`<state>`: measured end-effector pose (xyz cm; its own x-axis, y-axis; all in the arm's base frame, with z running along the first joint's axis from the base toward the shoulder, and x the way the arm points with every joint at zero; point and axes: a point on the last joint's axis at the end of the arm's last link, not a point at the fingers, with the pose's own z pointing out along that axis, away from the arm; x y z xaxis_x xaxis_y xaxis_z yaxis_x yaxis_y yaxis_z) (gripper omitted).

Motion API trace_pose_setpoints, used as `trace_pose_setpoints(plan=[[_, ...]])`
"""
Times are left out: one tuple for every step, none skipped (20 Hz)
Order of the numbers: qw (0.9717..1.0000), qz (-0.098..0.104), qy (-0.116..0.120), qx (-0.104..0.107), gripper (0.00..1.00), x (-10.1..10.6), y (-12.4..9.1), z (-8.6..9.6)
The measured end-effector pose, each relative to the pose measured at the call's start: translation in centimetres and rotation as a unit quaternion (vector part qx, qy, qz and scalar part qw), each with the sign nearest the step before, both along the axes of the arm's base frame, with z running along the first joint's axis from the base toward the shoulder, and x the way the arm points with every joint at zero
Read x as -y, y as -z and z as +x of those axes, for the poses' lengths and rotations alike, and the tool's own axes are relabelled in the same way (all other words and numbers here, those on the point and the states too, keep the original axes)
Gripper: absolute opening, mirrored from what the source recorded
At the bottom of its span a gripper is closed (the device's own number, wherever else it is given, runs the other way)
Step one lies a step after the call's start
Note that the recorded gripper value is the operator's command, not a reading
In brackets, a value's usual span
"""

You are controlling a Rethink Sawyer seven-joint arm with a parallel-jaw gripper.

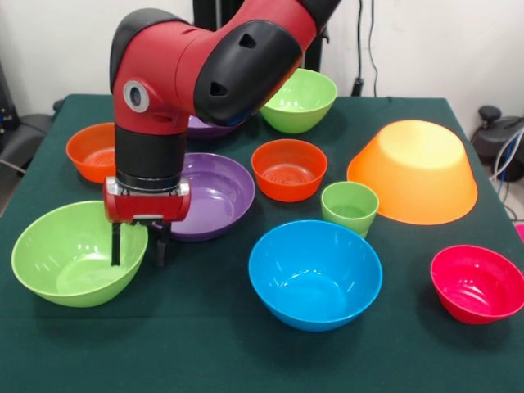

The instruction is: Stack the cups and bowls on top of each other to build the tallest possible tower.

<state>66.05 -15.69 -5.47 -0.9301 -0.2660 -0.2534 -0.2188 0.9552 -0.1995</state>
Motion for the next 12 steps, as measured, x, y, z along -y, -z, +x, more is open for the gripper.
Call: trace_pose_setpoints(plan=[[1.0000, -0.002, -0.001, 0.000, 1.00, 0.0, -0.1, 0.1], [1.0000, -0.005, -0.003, 0.001, 1.00, 0.0, -0.4, 0.2], [1.0000, -0.007, -0.004, 0.001, 1.00, 0.0, -0.6, 0.3], [1.0000, -0.008, -0.005, 0.001, 1.00, -0.1, -0.7, 0.3], [0.9999, -0.010, -0.007, 0.002, 1.00, -0.1, -1.0, 0.5], [0.9999, -0.012, -0.008, 0.003, 1.00, -0.2, -1.2, 0.6], [0.9999, -0.013, -0.009, 0.004, 1.00, -0.2, -1.4, 0.7], [0.9998, -0.014, -0.011, 0.006, 1.00, -0.3, -1.7, 0.9], [0.9998, -0.016, -0.013, 0.008, 1.00, -0.5, -2.1, 1.1], [0.9997, -0.017, -0.014, 0.009, 1.00, -0.6, -2.3, 1.3], [0.9996, -0.019, -0.016, 0.012, 1.00, -0.7, -2.8, 1.5], [0.9996, -0.020, -0.017, 0.013, 1.00, -0.9, -3.1, 1.7]])
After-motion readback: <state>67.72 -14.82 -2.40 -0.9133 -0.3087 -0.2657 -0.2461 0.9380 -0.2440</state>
